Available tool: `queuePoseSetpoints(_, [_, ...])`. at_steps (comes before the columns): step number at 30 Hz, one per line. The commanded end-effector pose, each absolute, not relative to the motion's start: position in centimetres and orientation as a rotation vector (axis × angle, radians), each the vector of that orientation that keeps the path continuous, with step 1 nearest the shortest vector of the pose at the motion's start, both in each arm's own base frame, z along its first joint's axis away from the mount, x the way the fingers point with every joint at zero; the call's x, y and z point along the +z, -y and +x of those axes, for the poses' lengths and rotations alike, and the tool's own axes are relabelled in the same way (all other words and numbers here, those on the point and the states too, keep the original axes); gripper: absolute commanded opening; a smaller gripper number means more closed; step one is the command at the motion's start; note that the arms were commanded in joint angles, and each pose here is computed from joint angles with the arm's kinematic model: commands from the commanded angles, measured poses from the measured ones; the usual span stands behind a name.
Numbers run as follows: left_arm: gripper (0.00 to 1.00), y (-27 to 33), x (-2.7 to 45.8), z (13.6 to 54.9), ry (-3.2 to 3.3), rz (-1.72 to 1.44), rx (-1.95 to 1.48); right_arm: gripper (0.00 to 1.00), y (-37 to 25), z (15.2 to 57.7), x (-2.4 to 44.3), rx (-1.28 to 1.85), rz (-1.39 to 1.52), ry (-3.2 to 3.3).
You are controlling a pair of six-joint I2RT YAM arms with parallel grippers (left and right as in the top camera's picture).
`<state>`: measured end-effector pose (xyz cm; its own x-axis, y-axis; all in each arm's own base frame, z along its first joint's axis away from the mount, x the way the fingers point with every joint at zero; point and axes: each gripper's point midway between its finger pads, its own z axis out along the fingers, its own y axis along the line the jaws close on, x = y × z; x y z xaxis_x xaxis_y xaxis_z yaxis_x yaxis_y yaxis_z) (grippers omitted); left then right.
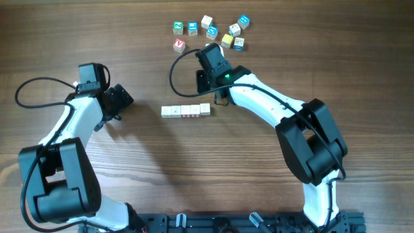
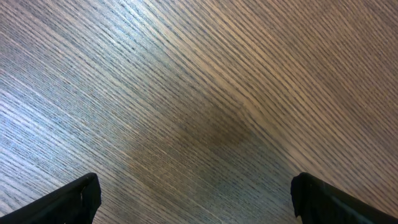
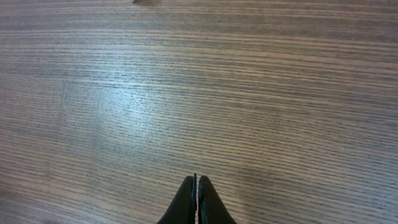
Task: Form a horizontal line
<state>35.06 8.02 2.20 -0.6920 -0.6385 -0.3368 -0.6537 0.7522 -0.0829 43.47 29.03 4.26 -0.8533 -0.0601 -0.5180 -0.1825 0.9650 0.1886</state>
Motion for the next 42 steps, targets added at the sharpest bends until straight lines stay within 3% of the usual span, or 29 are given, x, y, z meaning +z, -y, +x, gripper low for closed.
queuePoseSetpoints(1, [1.00,-8.3,1.9,34.8,-2.604,-1.019,0.072,0.04,-29.4,43.1,4.0,0.336,-0.198,-2.596])
queuePoseSetpoints(30, [1.00,-8.3,1.9,34.8,-2.604,-1.019,0.072,0.04,-31.0,44.7,5.5,0.430,-0.197,-2.497])
queuePoseSetpoints(42, [1.00,-8.3,1.9,34.8,-2.604,-1.019,0.072,0.04,-31.3,43.8,3.5,0.454,-0.193,-2.563])
